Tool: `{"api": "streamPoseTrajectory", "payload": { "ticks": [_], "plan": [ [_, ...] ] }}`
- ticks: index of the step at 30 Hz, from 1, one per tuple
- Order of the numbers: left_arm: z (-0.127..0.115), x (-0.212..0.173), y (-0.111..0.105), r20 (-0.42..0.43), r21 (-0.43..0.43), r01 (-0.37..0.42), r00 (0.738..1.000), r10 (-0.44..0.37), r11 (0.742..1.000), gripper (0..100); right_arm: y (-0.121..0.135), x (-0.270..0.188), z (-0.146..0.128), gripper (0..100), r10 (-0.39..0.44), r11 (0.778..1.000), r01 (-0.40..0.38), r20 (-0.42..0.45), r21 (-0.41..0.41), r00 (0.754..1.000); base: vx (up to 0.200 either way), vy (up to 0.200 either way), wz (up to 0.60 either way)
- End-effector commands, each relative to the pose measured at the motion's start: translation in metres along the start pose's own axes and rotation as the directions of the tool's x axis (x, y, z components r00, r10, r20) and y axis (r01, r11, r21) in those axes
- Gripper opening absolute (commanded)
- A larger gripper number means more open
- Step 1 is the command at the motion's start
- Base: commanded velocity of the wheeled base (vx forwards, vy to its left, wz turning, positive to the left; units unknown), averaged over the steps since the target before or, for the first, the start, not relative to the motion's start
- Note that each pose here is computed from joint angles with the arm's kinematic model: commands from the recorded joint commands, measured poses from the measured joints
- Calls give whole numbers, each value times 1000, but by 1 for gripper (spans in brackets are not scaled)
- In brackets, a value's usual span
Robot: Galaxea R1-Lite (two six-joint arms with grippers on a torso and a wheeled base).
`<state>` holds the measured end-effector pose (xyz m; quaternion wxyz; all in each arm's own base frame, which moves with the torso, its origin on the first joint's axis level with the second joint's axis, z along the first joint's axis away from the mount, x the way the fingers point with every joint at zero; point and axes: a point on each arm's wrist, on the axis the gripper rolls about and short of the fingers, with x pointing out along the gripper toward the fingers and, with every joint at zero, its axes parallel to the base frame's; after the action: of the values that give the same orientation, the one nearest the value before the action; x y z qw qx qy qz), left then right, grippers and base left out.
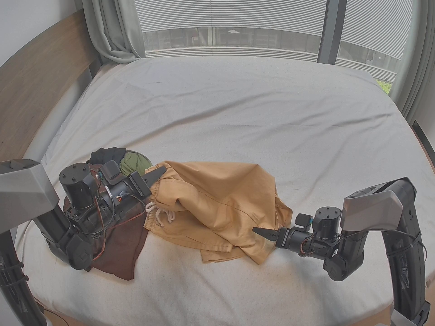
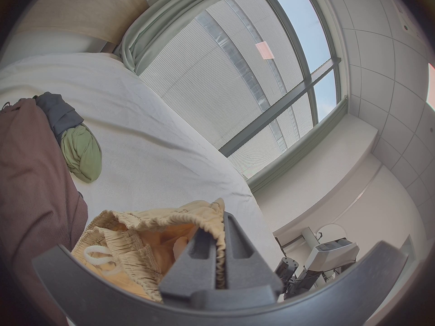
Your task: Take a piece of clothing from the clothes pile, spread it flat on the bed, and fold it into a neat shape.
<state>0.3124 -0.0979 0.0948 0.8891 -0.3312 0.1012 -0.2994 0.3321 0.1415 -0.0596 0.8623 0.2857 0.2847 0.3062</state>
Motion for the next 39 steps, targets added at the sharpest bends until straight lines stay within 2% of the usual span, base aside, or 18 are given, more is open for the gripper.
{"api": "streamPoseTrajectory", "payload": {
  "ticks": [1, 9, 17, 18, 27, 39],
  "plan": [
    [0, 0, 0, 1, 0, 1, 1000, -1, 1000, 0, -1, 3, -4, 100, 1, 1000, -1, -9, 6, 1000, 0, 0, 0],
    [0, 0, 0, 0, -2, 0, 1000, 0, 1000, 0, -11, 14, -8, 100, -48, 999, 48, 27, 9, 999, 0, 0, 0],
    [0, 1, 1, -2, -3, 0, 1000, 0, 1000, 0, -11, 14, -4, 100, -45, 999, 44, 41, 7, 998, 0, 0, 0],
    [0, 1, 1, -1, -3, -1, 1000, 1, 1000, 0, -11, 13, -3, 0, -45, 999, 44, 43, 7, 998, 0, 0, 0],
    [-2, 1, 2, -5, -4, -2, 1000, 2, 1000, 0, -6, 12, 2, 0, -32, 999, 31, 60, 11, 998, 0, 0, 0],
    [0, 1, 2, 0, -9, -2, 1000, 2, 1000, 0, 39, -37, 62, 0, 28, 999, -21, 213, -32, 977, 0, 0, 0]
  ]
}}
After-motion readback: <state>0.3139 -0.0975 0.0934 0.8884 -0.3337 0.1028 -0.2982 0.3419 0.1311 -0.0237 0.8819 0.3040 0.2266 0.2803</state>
